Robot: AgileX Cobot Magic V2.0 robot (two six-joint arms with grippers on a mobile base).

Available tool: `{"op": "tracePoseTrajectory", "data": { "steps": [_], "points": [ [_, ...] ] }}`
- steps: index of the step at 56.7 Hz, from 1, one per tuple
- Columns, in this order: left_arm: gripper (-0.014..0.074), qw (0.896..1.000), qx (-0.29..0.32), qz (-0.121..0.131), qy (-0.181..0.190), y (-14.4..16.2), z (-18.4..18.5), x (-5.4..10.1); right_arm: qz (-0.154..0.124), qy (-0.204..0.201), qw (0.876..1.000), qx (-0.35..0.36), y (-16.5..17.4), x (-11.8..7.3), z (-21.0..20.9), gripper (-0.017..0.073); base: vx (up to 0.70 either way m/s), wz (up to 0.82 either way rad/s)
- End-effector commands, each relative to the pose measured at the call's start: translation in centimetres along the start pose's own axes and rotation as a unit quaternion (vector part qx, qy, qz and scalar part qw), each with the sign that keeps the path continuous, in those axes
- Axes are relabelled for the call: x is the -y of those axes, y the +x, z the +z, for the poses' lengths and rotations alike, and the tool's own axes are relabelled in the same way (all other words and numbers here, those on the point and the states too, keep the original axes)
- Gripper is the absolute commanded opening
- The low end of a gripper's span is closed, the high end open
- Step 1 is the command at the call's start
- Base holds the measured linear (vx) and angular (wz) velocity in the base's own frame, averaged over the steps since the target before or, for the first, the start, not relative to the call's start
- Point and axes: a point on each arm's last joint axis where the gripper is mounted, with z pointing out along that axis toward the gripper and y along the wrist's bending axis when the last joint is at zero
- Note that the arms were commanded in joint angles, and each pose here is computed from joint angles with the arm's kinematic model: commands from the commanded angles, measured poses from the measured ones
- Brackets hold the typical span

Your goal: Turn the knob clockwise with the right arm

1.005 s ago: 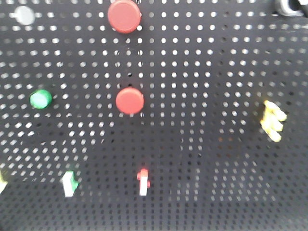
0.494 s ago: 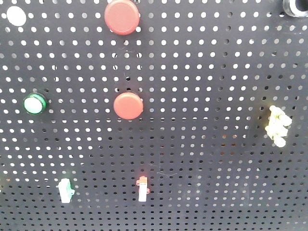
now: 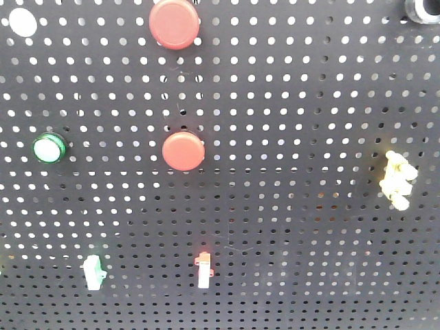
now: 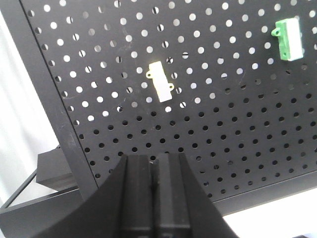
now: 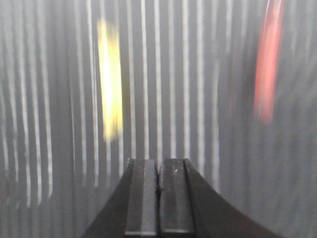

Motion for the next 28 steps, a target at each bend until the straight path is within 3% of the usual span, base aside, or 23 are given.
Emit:
{"op": "tracePoseTrajectory", "data": {
  "steps": [1, 4, 11, 28],
  "points": [
    [-0.0006, 1.0, 0.03, -0.005, -0.003, 0.3, -0.1, 0.2, -0.054, 0.009, 0.998, -0.005, -5.1, 0.4, 3.4, -0.0007, 0.0, 0.0],
    [-0.0006, 1.0, 0.03, -0.005, -0.003, 0.3, -0.1, 0.2, -0.064, 0.013, 0.998, -0.02, -7.0, 0.6, 5.1, -0.0007, 0.0, 0.0],
    [-0.0006, 1.0, 0.03, -0.005, -0.003, 0.3, -0.1, 0.2, -0.059, 0.02, 0.997, -0.041, -10.2, 0.9, 8.3, -0.0007, 0.0, 0.0],
    [-0.0006, 1.0, 0.03, -0.005, -0.003, 0.3, -0.1, 0.2, -0.022, 0.01, 0.999, -0.042, -11.4, 0.8, 12.2, -0.0006, 0.0, 0.0]
  ]
}}
